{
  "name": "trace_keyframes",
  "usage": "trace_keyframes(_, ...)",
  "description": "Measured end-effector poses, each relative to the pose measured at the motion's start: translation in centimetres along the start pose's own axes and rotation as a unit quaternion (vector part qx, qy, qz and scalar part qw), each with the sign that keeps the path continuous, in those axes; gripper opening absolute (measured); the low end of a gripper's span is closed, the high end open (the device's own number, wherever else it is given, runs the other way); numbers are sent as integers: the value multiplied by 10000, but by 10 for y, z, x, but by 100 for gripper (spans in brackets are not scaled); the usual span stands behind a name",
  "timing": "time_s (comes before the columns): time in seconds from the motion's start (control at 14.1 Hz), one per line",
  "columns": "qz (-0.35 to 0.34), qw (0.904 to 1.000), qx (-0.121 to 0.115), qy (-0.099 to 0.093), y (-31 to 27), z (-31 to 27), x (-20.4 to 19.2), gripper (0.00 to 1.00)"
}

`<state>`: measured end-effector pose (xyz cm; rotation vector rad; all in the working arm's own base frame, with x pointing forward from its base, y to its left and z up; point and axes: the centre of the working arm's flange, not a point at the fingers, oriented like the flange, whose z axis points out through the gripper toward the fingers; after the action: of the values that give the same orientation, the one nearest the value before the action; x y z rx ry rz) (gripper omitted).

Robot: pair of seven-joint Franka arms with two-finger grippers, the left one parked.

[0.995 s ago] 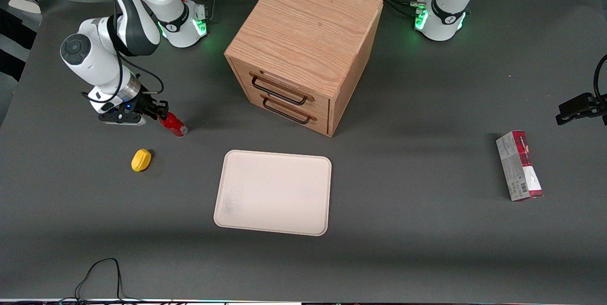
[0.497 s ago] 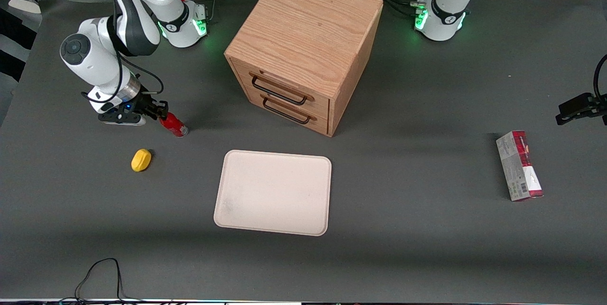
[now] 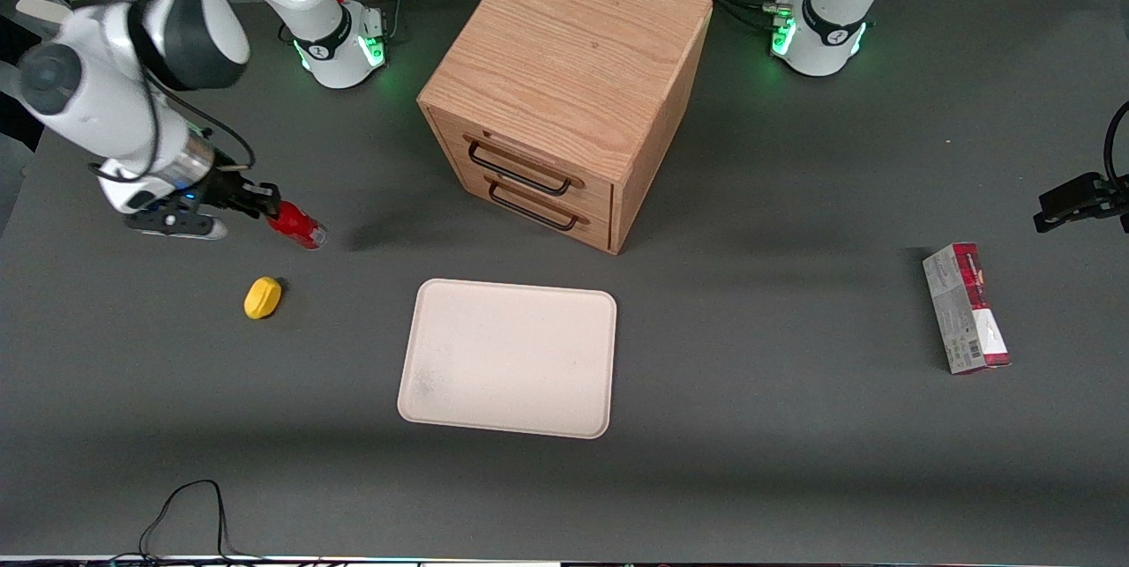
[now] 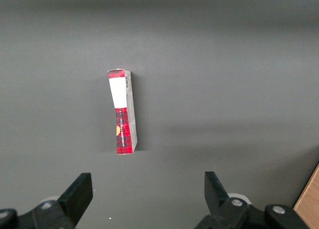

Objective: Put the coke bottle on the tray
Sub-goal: 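Lift the bottle and carry it with the right gripper to the tray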

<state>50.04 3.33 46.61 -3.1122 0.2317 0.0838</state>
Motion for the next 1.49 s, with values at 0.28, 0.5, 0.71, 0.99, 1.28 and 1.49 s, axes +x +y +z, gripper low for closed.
trace_keyframes(0.28, 24, 9995, -39, -312, -3, -102, 27, 31)
trace_keyframes(0.5, 117, 9986, -73, -501, -10, -139, 66, 31)
trace_keyframes(0.71, 257, 9981, -89, -557, -17, -142, 102, 31)
trace_keyframes(0.99, 607, 9968, -79, -506, -31, -126, 138, 31)
trace_keyframes(1.28, 959, 9947, 125, -363, -76, -78, 180, 31)
trace_keyframes(1.49, 1136, 9929, 231, -273, -121, -37, 195, 31)
